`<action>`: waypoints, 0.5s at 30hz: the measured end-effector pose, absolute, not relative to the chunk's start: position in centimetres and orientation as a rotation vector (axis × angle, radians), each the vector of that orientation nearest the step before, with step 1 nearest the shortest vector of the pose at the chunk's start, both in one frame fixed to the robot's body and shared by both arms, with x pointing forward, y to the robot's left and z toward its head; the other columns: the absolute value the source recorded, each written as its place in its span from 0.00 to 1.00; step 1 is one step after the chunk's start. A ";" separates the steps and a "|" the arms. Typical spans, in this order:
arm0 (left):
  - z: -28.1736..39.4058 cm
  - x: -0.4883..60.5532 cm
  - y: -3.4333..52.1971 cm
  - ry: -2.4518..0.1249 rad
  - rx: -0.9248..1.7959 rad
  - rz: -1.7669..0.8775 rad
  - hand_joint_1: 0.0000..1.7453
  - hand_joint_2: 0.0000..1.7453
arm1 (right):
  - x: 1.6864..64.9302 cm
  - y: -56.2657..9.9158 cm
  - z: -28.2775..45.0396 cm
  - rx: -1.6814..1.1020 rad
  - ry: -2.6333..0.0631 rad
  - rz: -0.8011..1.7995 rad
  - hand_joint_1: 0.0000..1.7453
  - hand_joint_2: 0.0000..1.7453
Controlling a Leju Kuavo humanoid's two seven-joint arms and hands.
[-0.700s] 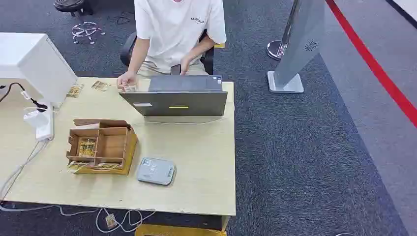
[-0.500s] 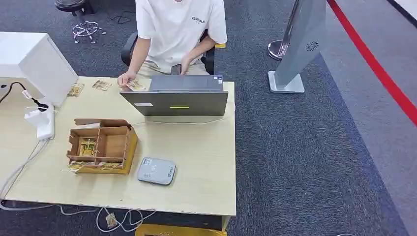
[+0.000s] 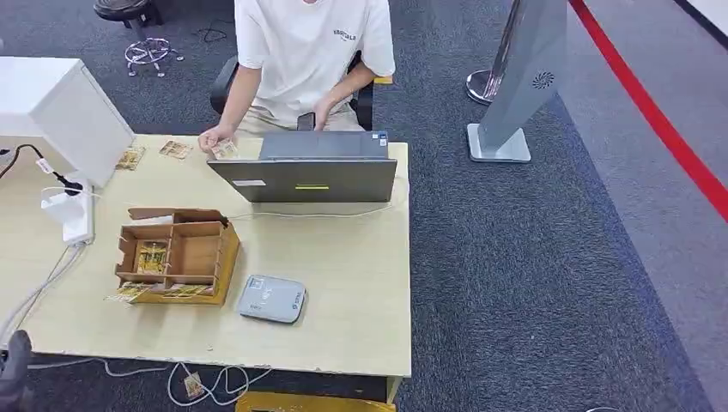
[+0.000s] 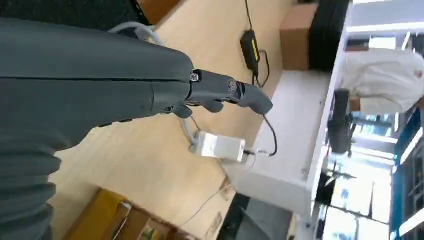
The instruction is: Pass the card to the sensor for recognition and then transmit it.
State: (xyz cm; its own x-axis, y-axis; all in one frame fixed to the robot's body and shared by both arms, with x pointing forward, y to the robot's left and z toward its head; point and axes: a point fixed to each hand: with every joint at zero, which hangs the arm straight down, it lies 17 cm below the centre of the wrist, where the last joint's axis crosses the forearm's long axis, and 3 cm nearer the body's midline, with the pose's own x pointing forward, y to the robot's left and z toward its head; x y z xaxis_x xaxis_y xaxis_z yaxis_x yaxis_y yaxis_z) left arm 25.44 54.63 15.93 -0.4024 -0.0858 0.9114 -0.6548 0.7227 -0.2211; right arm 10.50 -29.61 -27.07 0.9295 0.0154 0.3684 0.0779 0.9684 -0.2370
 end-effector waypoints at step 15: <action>17.1 36.7 47.4 -1.755 0.639 0.090 0.00 1.00 | 10.1 -29.4 -27.3 -0.244 -0.347 0.007 0.00 1.00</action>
